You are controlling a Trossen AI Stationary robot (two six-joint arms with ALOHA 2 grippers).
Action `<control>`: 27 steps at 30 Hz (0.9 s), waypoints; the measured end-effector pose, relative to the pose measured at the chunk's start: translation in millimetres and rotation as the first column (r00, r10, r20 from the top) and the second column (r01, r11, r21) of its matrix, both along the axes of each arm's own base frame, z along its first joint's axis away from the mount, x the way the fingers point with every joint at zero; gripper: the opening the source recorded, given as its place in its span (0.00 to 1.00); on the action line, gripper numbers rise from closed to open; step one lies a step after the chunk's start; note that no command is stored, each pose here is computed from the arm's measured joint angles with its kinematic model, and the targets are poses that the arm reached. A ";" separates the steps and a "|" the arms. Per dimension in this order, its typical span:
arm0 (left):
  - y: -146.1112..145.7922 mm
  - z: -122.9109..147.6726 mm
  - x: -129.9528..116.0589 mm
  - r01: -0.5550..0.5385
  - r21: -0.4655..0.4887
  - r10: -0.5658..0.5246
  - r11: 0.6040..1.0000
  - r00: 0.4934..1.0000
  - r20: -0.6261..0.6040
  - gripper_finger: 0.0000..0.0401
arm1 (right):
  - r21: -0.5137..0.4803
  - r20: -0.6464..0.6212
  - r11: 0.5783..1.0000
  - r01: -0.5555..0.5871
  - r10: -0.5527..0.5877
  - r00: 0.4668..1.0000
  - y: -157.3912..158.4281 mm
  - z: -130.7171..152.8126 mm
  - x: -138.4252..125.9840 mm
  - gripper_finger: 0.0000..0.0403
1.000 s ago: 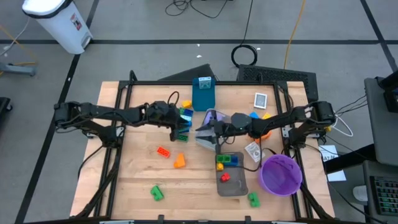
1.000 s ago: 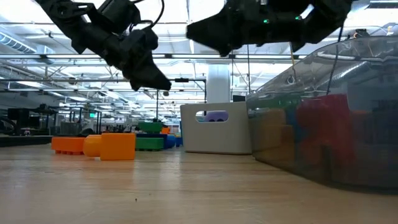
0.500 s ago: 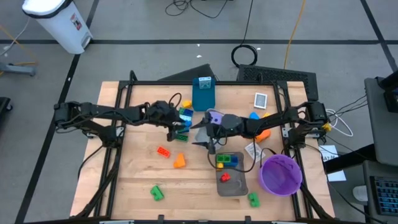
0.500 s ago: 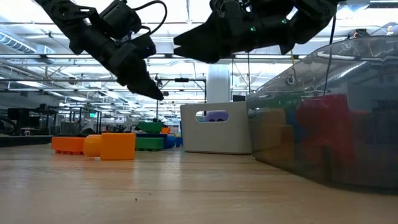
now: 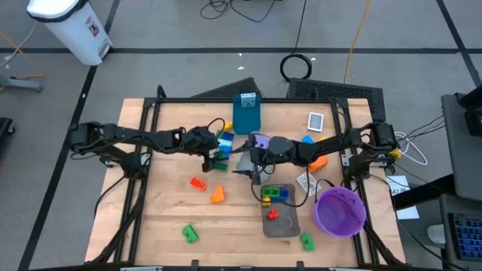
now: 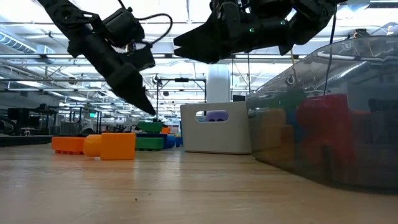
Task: Pick & Place Toys
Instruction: Put the dark green game piece into the black bin
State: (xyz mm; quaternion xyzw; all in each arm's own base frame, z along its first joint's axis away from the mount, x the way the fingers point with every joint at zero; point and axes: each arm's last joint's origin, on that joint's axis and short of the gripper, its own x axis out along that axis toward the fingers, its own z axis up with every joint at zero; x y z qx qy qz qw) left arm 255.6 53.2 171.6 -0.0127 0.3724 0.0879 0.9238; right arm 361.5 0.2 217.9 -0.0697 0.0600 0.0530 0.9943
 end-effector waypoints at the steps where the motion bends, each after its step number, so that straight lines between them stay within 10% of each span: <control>1: -0.1 -1.9 1.0 0.000 -0.002 0.000 1.000 1.000 -0.004 0.88 | 0.000 0.000 1.000 0.000 0.000 1.000 -0.1 0.0 0.0 0.81; 27: 2.2 -21.2 6.9 -0.043 0.002 0.043 0.999 0.997 -0.069 0.81 | 0.001 0.000 1.000 0.001 -0.001 1.000 -0.6 -0.1 -0.1 0.79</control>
